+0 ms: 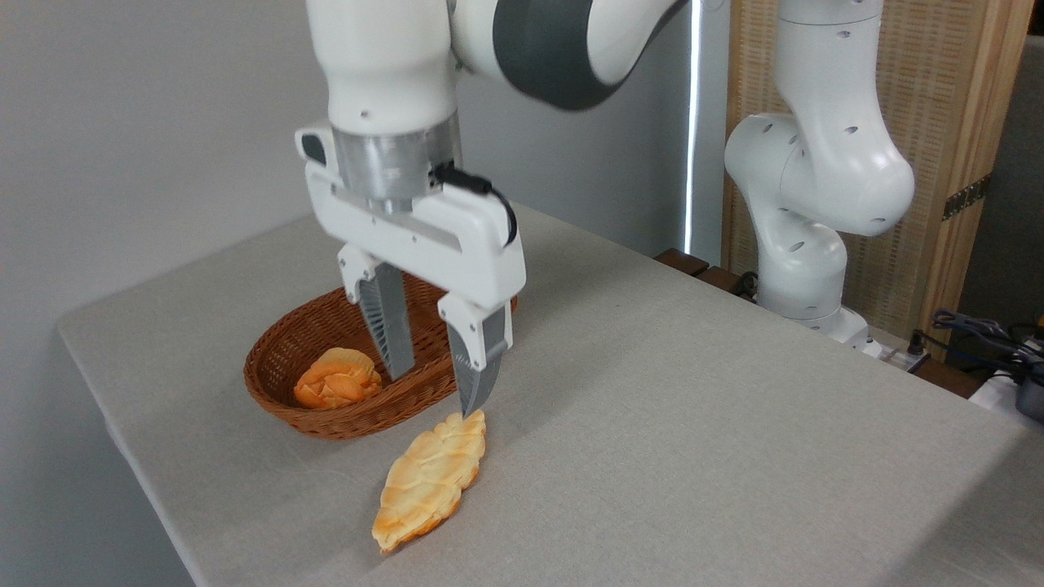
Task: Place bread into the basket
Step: 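Lower the gripper over the golden flat bread and close on it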
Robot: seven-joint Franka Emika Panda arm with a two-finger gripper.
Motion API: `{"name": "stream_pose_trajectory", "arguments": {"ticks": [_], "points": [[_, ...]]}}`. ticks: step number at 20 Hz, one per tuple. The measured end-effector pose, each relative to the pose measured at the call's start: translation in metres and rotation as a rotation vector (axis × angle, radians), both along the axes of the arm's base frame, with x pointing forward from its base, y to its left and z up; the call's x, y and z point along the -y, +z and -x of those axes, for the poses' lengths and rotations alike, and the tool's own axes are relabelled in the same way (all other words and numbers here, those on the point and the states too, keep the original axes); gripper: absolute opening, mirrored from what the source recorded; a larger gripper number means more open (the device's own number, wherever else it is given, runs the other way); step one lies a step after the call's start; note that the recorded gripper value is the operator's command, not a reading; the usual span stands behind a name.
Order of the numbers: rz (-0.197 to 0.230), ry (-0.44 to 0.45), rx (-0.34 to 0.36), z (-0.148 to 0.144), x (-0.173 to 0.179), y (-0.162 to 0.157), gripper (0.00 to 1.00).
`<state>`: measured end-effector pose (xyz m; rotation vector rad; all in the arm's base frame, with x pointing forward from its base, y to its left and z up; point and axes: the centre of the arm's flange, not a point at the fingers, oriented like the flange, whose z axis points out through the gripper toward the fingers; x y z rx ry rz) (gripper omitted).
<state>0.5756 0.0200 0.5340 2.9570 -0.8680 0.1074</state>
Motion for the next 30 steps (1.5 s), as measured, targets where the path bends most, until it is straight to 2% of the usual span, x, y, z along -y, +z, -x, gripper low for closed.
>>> {"name": "stream_pose_trajectory", "arguments": {"ticks": [4,6,10,14,18,22,23,24,25,26,27,29,30], "points": [[0.016,0.153,0.032,-0.019,0.007,-0.041,1.0],[0.019,0.188,0.029,-0.026,0.016,-0.058,1.0],[0.015,0.165,-0.016,-0.032,0.044,-0.086,1.0],[0.008,0.161,-0.032,-0.034,0.046,-0.096,1.0],[-0.037,0.142,-0.041,-0.035,0.043,-0.105,1.0],[-0.053,0.133,-0.05,-0.036,0.043,-0.111,1.0],[-0.088,0.114,-0.049,-0.036,0.041,-0.112,1.0],[-0.112,0.102,-0.051,-0.036,0.039,-0.113,0.98],[-0.133,0.089,-0.055,-0.035,0.038,-0.115,0.88],[-0.14,0.062,-0.057,-0.035,0.037,-0.117,0.83],[-0.143,0.032,-0.062,-0.035,0.036,-0.118,0.83],[-0.144,-0.01,-0.077,-0.033,0.034,-0.119,0.99],[-0.145,-0.016,-0.08,-0.033,0.034,-0.119,1.0]]}}
